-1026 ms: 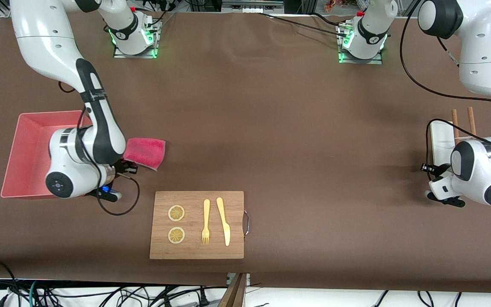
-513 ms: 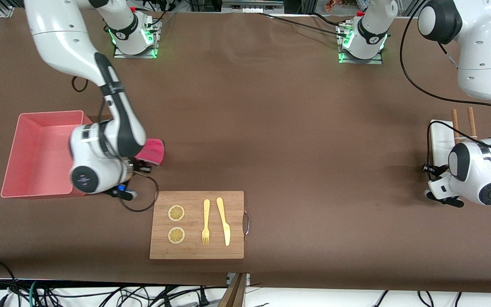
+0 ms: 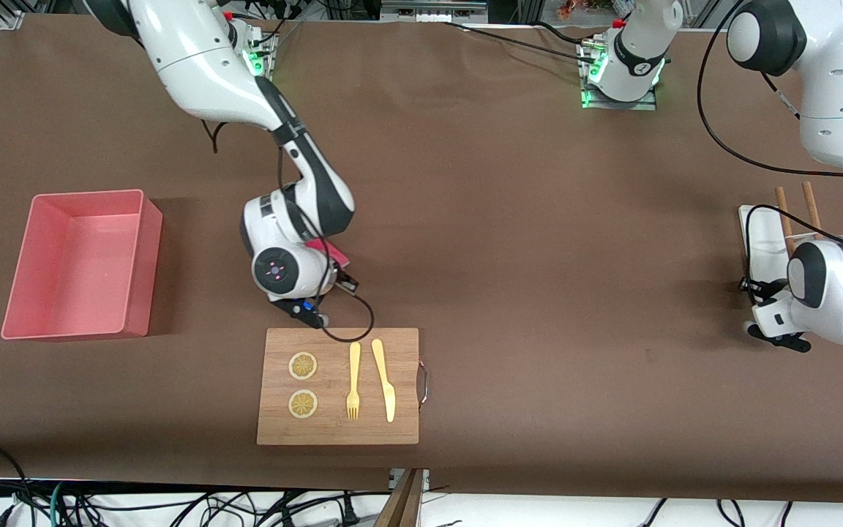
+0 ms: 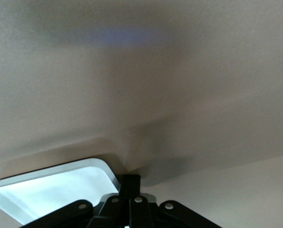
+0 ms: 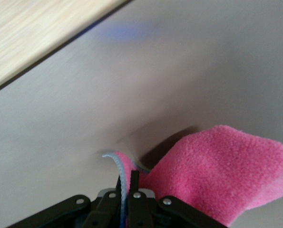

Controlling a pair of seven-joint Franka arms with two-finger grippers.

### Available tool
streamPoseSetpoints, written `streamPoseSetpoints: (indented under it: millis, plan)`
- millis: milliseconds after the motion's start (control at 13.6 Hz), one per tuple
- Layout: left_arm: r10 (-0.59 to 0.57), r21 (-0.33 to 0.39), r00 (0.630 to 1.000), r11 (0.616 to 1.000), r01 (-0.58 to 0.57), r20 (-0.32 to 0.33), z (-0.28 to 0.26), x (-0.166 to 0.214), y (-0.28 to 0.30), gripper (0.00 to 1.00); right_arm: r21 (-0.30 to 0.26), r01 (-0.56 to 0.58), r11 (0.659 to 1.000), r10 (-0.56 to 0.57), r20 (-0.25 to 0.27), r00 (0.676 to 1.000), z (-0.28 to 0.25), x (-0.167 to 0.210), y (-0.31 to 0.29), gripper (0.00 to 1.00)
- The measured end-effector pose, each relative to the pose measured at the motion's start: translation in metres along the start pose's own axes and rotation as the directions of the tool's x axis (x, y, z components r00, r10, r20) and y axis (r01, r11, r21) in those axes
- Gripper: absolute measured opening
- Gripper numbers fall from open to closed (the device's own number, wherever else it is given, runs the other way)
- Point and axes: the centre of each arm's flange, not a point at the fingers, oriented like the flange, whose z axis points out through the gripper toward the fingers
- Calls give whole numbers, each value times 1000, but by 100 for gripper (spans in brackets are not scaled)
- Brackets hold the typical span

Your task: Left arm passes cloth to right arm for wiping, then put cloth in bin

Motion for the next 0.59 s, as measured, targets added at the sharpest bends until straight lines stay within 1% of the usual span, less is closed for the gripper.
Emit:
streamPoseSetpoints:
  millis: [147,367,440,587]
  plan:
    - [0,-2,1000,1000,0,-1,0,-1,-1,1,42,-51,998,51,-6,999,0,-28,-21,2]
    - [1,-2,1000,1000,-1,-1,0,-1,-1,1,125,-132,983,134,-2,991,-3,-67,-51,2]
    - [1,-2,1000,1000,-1,-1,0,-1,-1,1,142,-145,979,147,1,989,-4,-75,-56,2]
    - [1,-2,1000,1000,-1,-1,0,-1,-1,1,146,-149,978,151,0,989,-6,-73,-56,2]
